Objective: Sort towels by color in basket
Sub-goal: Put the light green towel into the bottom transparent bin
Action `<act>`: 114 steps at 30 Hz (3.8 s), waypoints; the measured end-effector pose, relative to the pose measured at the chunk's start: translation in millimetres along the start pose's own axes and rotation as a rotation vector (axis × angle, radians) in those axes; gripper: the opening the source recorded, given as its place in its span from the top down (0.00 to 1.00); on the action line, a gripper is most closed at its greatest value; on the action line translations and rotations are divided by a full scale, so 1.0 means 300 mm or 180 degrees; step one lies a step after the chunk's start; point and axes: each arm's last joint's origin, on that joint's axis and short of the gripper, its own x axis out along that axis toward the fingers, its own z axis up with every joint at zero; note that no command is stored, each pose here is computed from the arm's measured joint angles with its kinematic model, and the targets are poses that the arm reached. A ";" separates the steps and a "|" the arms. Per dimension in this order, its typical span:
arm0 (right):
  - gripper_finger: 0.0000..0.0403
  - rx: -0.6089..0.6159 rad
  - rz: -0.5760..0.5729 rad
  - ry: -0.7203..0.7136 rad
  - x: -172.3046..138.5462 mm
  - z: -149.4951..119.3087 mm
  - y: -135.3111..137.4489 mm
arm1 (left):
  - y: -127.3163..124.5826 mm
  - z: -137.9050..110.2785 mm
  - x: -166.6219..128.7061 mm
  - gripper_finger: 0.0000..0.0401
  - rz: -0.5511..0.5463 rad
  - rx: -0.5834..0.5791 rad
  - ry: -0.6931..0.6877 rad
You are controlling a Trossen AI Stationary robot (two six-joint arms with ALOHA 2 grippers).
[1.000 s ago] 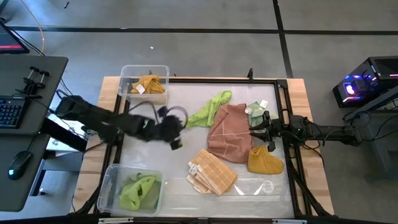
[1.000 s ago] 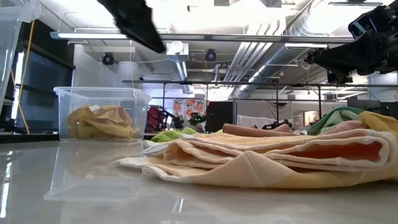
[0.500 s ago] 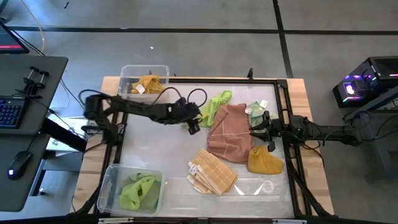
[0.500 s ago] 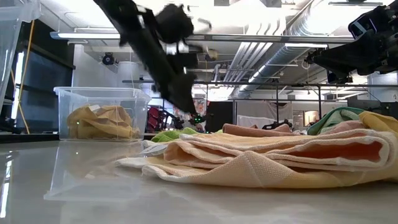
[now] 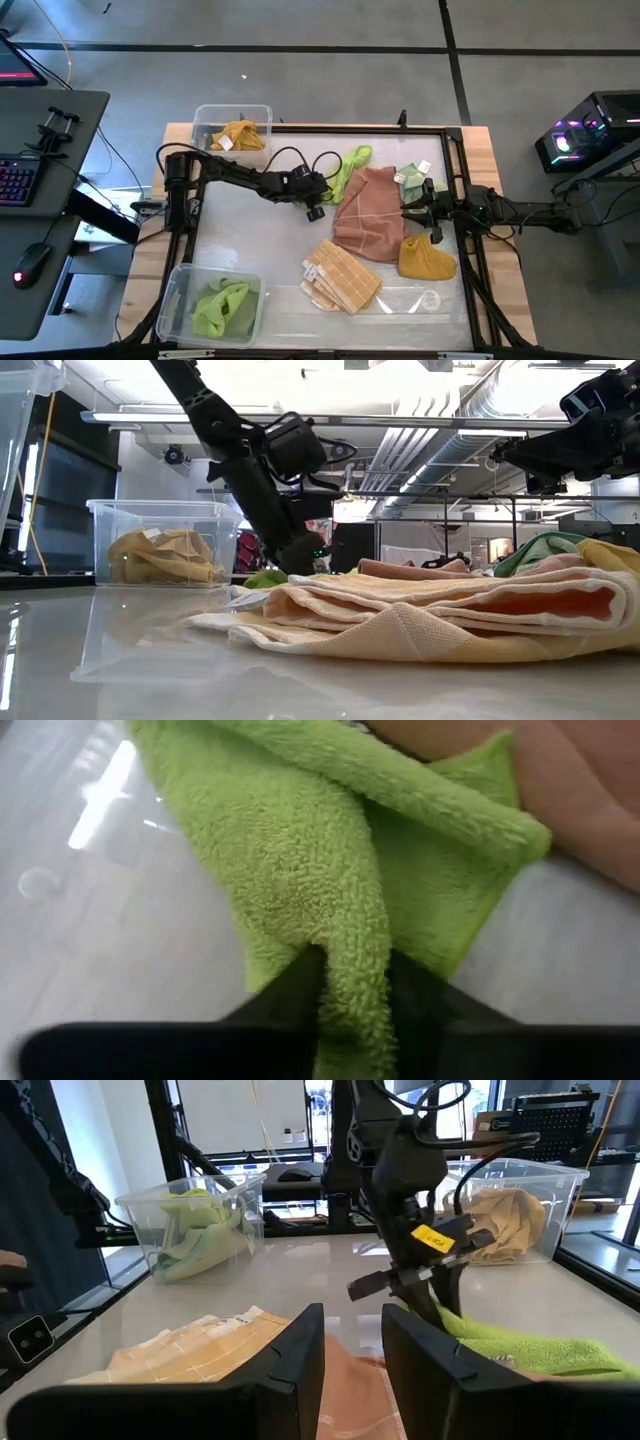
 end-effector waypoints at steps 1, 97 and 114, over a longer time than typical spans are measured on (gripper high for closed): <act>0.76 0.0001 0.0001 -0.0001 0.000 0.000 0.000 | -0.006 0.001 -0.009 0.91 -0.0005 0.0058 0.0003; 0.76 0.0000 -0.0001 -0.0001 0.000 0.000 0.000 | -0.619 -0.456 -0.984 0.91 -0.0607 -0.1077 0.2479; 0.76 0.0001 -0.0001 -0.0001 0.000 0.000 0.000 | -0.447 -0.417 -1.210 0.71 -0.1331 -0.1510 0.1694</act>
